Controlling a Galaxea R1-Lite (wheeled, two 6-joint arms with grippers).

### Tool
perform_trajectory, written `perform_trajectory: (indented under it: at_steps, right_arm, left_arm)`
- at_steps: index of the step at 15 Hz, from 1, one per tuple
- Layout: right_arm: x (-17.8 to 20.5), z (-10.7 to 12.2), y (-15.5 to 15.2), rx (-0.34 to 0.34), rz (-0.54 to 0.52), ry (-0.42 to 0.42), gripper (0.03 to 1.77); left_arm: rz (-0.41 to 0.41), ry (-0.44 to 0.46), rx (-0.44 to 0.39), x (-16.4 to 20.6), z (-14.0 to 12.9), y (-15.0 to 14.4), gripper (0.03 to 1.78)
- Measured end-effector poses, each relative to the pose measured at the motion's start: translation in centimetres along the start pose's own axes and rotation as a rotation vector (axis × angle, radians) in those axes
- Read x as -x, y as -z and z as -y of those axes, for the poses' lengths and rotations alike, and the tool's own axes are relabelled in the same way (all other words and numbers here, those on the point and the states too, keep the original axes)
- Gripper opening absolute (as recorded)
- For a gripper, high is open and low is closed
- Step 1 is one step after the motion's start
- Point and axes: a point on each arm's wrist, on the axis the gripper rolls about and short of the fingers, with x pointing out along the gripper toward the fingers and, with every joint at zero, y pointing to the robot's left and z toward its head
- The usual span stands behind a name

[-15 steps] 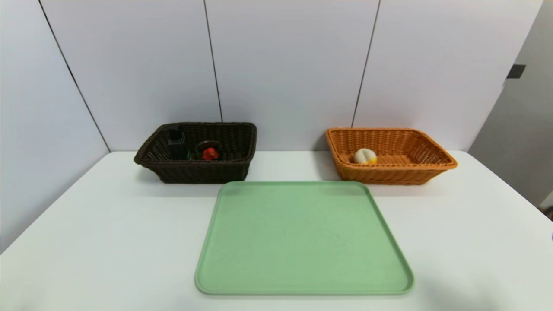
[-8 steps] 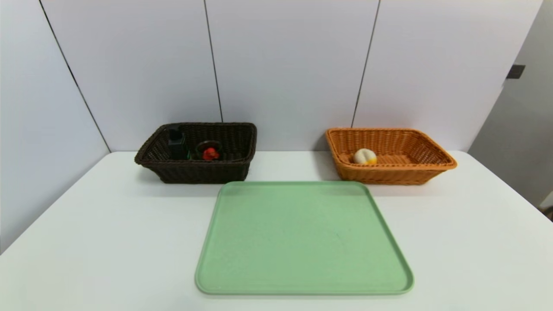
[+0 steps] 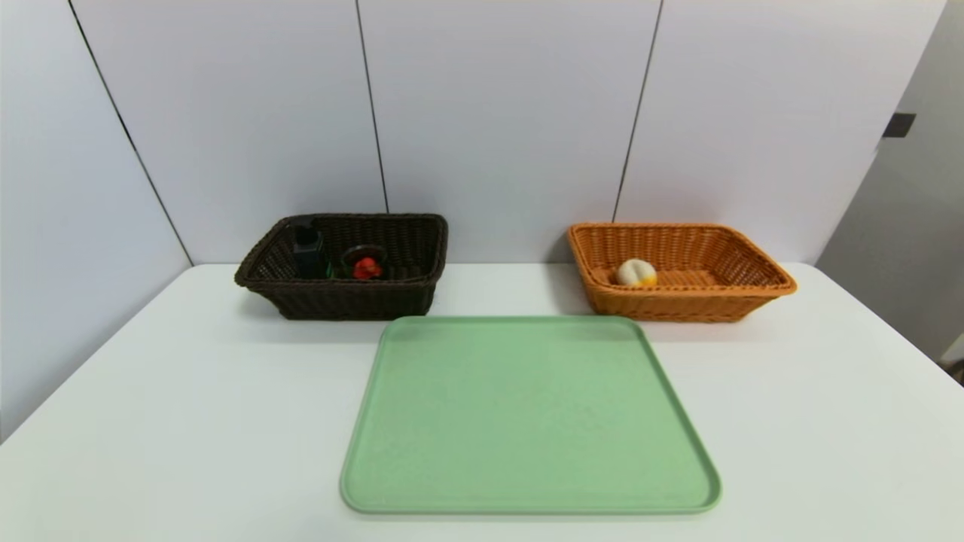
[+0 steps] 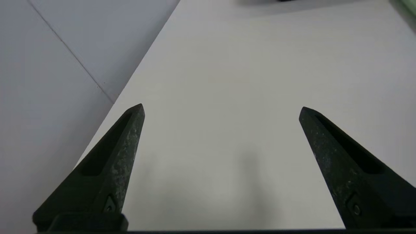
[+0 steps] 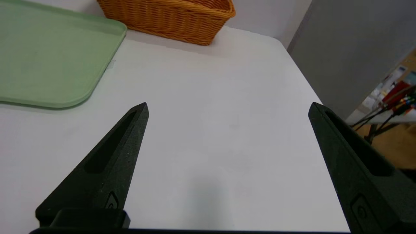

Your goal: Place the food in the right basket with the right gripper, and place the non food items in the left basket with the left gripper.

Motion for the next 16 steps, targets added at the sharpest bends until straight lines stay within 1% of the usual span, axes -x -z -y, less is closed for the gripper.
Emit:
perform_trajectory:
  at_steps: [1, 2, 3, 4, 5, 6, 8, 9, 10, 14, 16]
  right_arm:
    - [-0.2, -0.2, 0.1, 0.005, 0.076, -0.033, 1.7]
    - [-0.3, -0.3, 0.1, 0.007, 0.12, -0.062, 1.7]
    - [-0.3, -0.4, 0.5, -0.002, 0.099, -0.078, 1.7]
    - [-0.3, -0.5, 1.0, -0.031, 0.053, -0.09, 1.7]
    - [-0.3, -0.7, 1.5, -0.06, -0.008, -0.103, 1.7]
    - [-0.3, -0.7, 1.8, -0.092, -0.038, -0.107, 1.7]
    - [-0.3, -0.7, 1.8, -0.16, -0.046, -0.095, 1.7]
    - [-0.3, -0.7, 1.8, -0.201, -0.052, -0.082, 1.7]
    - [-0.3, -0.7, 1.8, -0.226, -0.054, -0.066, 1.7]
    - [-0.3, -0.7, 1.9, -0.248, -0.058, -0.057, 1.7]
    - [-0.3, -0.7, 1.8, -0.226, -0.054, -0.066, 1.7]
  left_arm:
    - [0.071, 0.047, 0.011, -0.4, 0.2, 0.1, 1.69]
    - [0.141, 0.106, 0.025, -0.6, 0.4, 0.0, 1.69]
    - [0.175, 0.155, 0.037, -0.6, 0.5, -0.1, 1.69]
    - [0.158, 0.2, 0.053, -0.7, 0.7, 0.2, 1.69]
    - [0.109, 0.226, 0.069, -0.7, 0.9, 0.8, 1.69]
    - [0.091, 0.233, 0.086, -0.8, 0.9, 1.0, 1.69]
    - [0.089, 0.233, 0.128, -0.8, 0.9, 1.0, 1.69]
    - [0.089, 0.231, 0.138, -0.8, 0.9, 1.0, 1.69]
    - [0.088, 0.231, 0.146, -0.8, 0.9, 1.0, 1.69]
    - [0.086, 0.217, 0.16, -0.8, 0.9, 1.0, 1.69]
    - [0.085, 0.212, 0.162, -0.8, 0.9, 1.0, 1.69]
